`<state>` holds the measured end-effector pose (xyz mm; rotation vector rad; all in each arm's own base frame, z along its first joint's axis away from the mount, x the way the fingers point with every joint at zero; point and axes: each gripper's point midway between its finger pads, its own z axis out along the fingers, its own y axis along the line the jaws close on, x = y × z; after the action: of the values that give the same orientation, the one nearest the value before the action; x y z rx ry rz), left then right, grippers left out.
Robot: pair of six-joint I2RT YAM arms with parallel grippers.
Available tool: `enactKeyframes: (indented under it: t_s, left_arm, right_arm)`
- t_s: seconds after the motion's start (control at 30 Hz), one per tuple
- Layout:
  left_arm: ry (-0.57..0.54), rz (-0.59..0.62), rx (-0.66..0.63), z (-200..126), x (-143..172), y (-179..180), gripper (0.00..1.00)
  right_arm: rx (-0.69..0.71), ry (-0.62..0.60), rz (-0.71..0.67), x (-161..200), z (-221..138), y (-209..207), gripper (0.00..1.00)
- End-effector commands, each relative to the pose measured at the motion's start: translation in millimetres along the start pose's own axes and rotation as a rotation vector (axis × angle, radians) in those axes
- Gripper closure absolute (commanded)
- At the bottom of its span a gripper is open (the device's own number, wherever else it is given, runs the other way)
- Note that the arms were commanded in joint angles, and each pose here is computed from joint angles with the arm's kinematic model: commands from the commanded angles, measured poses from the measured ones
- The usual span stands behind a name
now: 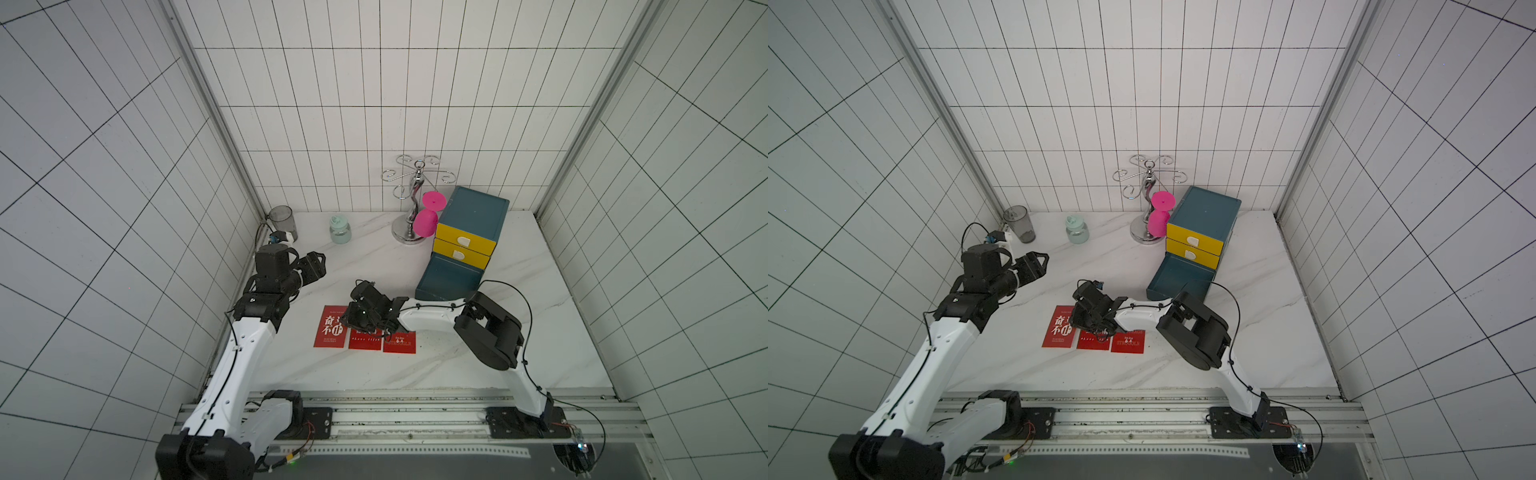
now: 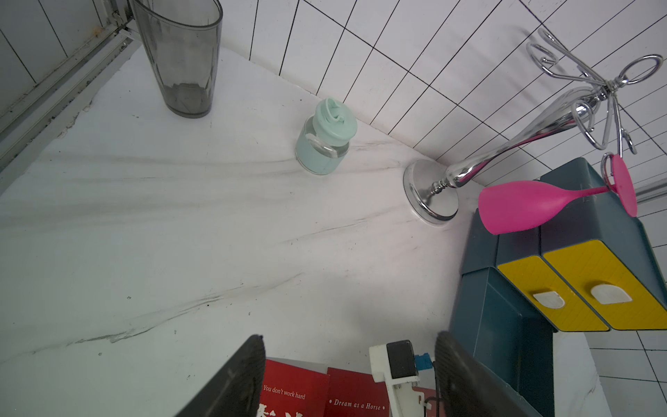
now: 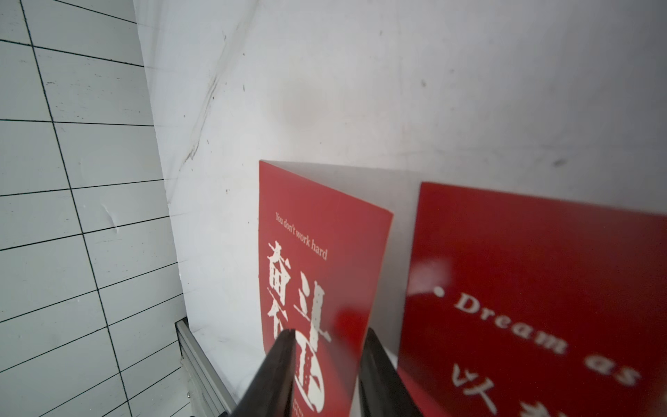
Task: Take the postcards out of the drawer
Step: Place the postcard at the center of the board.
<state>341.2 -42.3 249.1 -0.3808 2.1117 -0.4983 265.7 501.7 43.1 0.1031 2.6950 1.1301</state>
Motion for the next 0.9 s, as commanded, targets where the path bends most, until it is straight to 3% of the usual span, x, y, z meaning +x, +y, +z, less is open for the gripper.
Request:
enactKeyframes:
  t_s: [0.0, 0.63, 0.87]
  left_arm:
    - [-0.004, 0.017, -0.004, 3, 0, 3, 0.27]
    - [0.012, 0.016, -0.009, 8, 6, 7, 0.25]
    - [0.026, 0.017, 0.006, 13, 8, 5, 0.25]
  right_arm:
    - [0.013, -0.026, -0.018, -9, -2, 7, 0.65]
    - [0.042, -0.023, -0.078, -16, -6, 15, 0.59]
    - [-0.002, -0.079, -0.142, -36, -41, 40, 0.60]
